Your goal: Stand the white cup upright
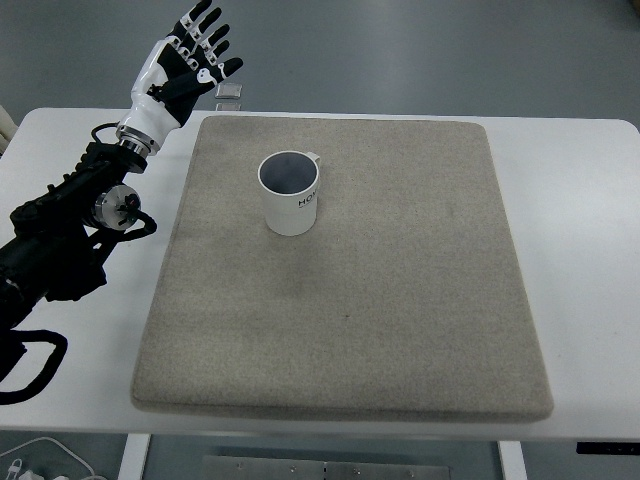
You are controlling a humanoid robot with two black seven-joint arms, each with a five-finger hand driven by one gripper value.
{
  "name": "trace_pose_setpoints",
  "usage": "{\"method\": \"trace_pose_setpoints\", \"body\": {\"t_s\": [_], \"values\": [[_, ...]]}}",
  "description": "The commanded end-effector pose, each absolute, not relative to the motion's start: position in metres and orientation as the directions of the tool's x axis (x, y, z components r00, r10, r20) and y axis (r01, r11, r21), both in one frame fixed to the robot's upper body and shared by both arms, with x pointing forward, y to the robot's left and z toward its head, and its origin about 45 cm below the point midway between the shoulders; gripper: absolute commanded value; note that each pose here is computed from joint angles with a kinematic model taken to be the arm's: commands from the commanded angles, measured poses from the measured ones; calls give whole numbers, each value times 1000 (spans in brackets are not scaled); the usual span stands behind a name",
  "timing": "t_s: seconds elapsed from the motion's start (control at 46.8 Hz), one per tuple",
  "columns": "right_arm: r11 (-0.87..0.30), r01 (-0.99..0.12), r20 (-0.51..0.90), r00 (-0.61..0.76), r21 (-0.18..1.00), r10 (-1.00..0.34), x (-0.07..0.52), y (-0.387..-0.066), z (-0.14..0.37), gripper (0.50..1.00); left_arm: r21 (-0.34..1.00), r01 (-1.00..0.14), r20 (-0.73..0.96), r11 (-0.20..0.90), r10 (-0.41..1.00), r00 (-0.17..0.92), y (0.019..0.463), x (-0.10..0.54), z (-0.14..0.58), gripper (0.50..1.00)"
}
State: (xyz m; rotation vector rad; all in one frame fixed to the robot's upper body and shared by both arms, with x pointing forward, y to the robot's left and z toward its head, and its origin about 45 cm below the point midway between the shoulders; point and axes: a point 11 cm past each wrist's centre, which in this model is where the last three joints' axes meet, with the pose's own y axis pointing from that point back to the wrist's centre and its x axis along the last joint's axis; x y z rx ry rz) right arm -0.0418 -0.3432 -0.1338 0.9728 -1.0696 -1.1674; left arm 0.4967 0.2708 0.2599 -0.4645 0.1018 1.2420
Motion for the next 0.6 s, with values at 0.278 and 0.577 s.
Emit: {"method": "trace_pose_setpoints", "body": {"t_s": [0.278,0.577], "values": [[141,216,129,69,966,-989,-42,-343,-134,930,-213,-974,-496,81,850,179,276,503,251,1000],[139,216,128,66,967,-990,-42,-343,-134,930,57,-993,-639,107,768,46,273,505,222,1000]]}}
